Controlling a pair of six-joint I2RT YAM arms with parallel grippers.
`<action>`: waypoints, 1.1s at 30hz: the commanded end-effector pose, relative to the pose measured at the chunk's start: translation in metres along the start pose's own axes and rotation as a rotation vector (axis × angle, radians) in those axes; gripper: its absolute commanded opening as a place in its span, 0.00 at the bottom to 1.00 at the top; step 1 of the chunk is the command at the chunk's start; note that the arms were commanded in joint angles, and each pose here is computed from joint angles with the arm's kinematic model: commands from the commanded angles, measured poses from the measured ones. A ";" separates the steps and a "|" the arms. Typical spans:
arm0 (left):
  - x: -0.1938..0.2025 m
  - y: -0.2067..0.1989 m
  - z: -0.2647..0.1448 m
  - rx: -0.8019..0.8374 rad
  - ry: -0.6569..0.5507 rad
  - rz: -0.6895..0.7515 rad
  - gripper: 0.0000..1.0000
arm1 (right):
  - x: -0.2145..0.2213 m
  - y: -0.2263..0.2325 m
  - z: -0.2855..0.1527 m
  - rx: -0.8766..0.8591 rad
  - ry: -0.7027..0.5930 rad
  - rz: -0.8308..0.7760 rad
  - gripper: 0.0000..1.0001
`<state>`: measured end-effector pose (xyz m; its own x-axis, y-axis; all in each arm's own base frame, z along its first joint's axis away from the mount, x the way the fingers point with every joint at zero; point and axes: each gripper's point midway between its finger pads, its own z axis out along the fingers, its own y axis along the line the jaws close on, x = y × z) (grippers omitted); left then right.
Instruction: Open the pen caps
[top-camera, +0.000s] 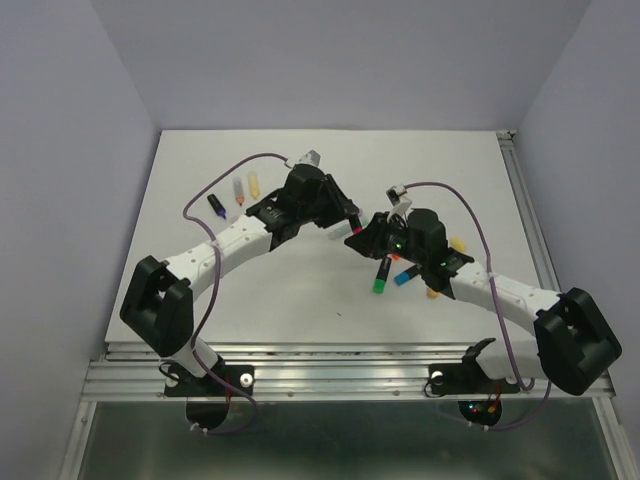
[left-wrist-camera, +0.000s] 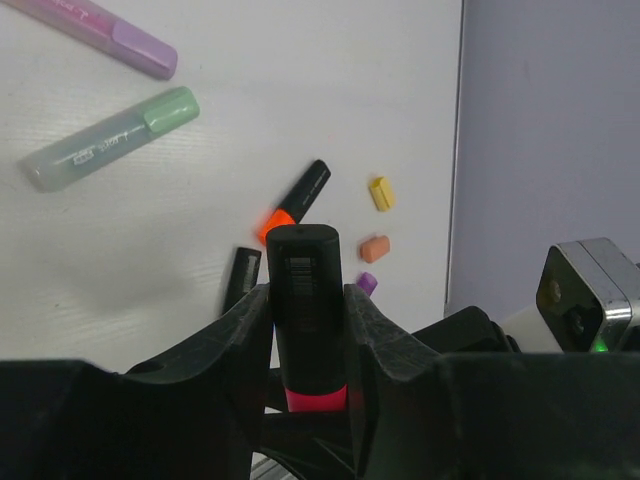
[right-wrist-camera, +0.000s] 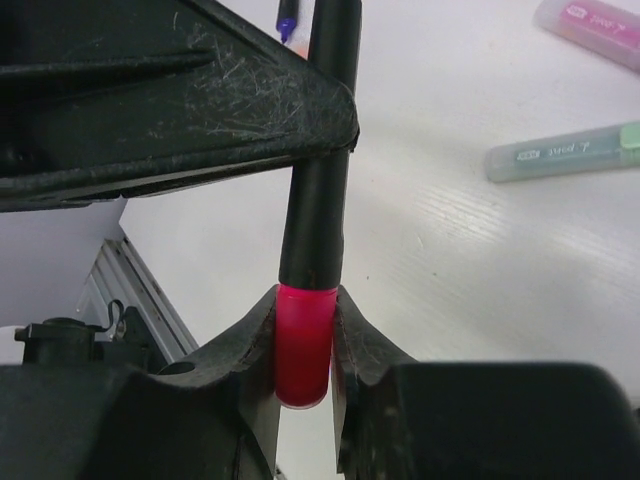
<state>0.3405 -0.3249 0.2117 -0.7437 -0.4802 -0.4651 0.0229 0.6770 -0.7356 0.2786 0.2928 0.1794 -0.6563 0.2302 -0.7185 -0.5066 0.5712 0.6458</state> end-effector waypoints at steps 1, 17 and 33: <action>-0.164 0.045 0.001 -0.164 -0.548 -0.045 0.00 | 0.060 0.079 -0.037 -0.332 0.200 -0.004 0.01; -0.203 0.090 -0.011 -0.257 -0.594 -0.086 0.00 | 0.075 0.088 -0.057 -0.368 0.218 0.057 0.01; -0.123 0.045 -0.024 0.111 -0.274 0.122 0.53 | 0.012 0.077 -0.024 -0.216 -0.023 0.025 0.01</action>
<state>0.4452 -0.1963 0.2074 -0.4966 -0.6040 -0.6234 -0.0633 0.7415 -0.6680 0.1842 0.3125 0.1711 -0.7745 0.1190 -0.6213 -0.5335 0.4048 0.7426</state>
